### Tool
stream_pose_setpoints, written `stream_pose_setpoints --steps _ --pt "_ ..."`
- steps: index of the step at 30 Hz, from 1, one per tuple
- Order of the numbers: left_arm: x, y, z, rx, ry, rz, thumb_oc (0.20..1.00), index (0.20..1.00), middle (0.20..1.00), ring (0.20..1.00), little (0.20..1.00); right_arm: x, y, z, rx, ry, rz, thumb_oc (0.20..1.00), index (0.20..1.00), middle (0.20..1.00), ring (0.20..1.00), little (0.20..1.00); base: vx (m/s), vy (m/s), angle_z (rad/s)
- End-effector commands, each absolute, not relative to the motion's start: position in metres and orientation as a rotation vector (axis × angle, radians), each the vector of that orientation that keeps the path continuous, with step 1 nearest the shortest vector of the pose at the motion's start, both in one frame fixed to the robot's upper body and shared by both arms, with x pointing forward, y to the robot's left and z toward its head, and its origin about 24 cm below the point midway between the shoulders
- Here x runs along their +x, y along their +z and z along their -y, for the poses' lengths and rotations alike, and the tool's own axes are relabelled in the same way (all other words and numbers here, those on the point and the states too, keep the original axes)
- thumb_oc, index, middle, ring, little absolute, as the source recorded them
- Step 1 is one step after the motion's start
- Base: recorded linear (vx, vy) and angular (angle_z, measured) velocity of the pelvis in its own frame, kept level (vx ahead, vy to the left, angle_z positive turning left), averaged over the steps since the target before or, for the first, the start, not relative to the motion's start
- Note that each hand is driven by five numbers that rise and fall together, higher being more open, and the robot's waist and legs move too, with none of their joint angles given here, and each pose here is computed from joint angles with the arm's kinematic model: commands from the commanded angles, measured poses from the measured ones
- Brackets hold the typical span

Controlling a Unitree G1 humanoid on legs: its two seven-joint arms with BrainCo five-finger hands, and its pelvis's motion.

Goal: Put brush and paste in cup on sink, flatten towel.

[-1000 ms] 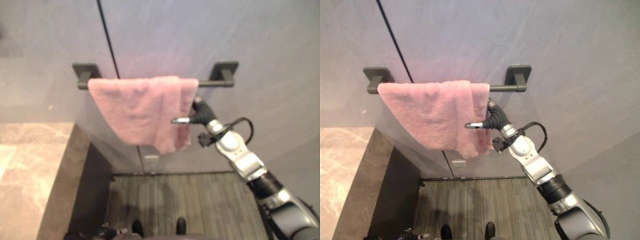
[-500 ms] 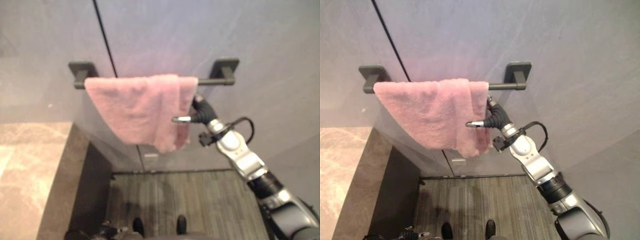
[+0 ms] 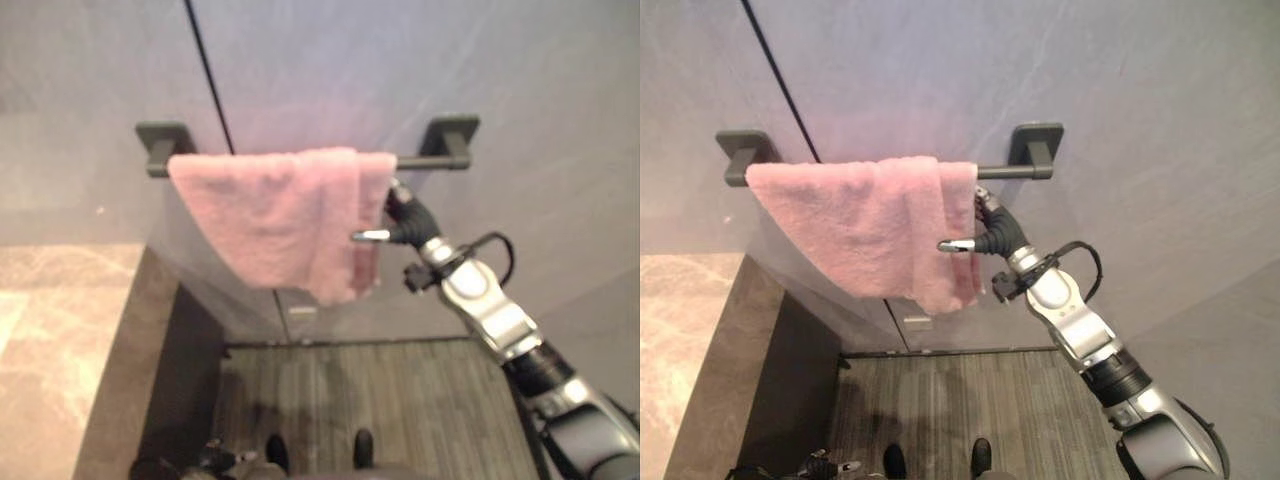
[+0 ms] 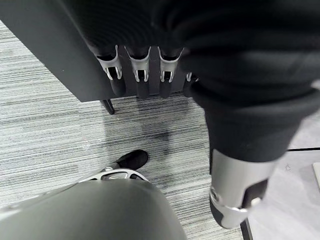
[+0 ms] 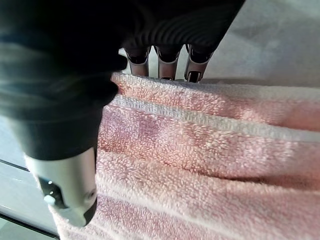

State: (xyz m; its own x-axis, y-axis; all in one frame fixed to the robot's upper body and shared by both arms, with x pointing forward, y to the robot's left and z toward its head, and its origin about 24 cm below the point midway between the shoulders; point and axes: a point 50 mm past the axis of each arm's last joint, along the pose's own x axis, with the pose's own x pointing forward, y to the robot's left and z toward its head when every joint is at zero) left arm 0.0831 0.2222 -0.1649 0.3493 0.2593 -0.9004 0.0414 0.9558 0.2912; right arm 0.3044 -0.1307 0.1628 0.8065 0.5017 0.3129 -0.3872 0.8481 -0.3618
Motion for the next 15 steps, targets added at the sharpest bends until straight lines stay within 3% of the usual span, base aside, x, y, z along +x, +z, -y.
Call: stream_pose_setpoints --steps 1,5,6,8,9,10,12,15 --pt "0.0823 -0.1667 -0.2204 0.338 0.09 -1.234 1.0 1.0 1.0 1.0 1.0 0.3008 0.1951 0.1472 -0.223 0.423 0.574 1.0 1.0 1.0 1.0 1.0 0.01 -0.015 0.05" --pt "0.0851 -0.1657 -0.2223 0.354 0.091 -1.223 1.0 1.0 1.0 1.0 1.0 0.3016 0.1939 0.1491 -0.241 0.403 0.574 1.0 1.0 1.0 1.0 1.0 0.0 -0.006 0.03" --pt "0.0856 -0.1655 -0.2223 0.357 0.09 -1.221 1.0 1.0 1.0 1.0 1.0 0.3019 0.1943 0.1484 -0.24 0.401 0.576 0.821 0.821 0.821 0.821 0.821 0.0 0.0 0.0" --pt "0.0861 -0.1655 -0.2221 0.36 0.09 -1.219 1.0 1.0 1.0 1.0 1.0 0.3023 0.194 0.1478 -0.243 0.398 0.576 0.73 0.73 0.73 0.73 0.73 0.0 0.0 0.0" --pt "0.0863 -0.1655 -0.2217 0.364 0.087 -1.219 1.0 1.0 1.0 1.0 1.0 0.3021 0.194 0.1468 -0.251 0.397 0.58 0.391 0.391 0.391 0.391 0.391 0.0 0.0 0.0" --pt "0.0863 -0.1655 -0.2217 0.364 0.087 -1.219 1.0 1.0 1.0 1.0 1.0 0.3021 0.194 0.1468 -0.251 0.396 0.58 0.391 0.391 0.391 0.391 0.391 0.0 0.0 0.0" --pt "0.0879 -0.1652 -0.2209 0.37 0.081 -1.211 1.0 1.0 1.0 1.0 1.0 0.3022 0.1947 0.1461 -0.256 0.391 0.586 0.2 0.2 0.2 0.2 0.2 0.0 0.0 0.0" --pt "0.0882 -0.1651 -0.221 0.37 0.083 -1.21 1.0 1.0 1.0 1.0 1.0 0.3021 0.1953 0.1465 -0.253 0.383 0.591 0.2 0.2 0.2 0.2 0.2 0.0 0.0 0.0"
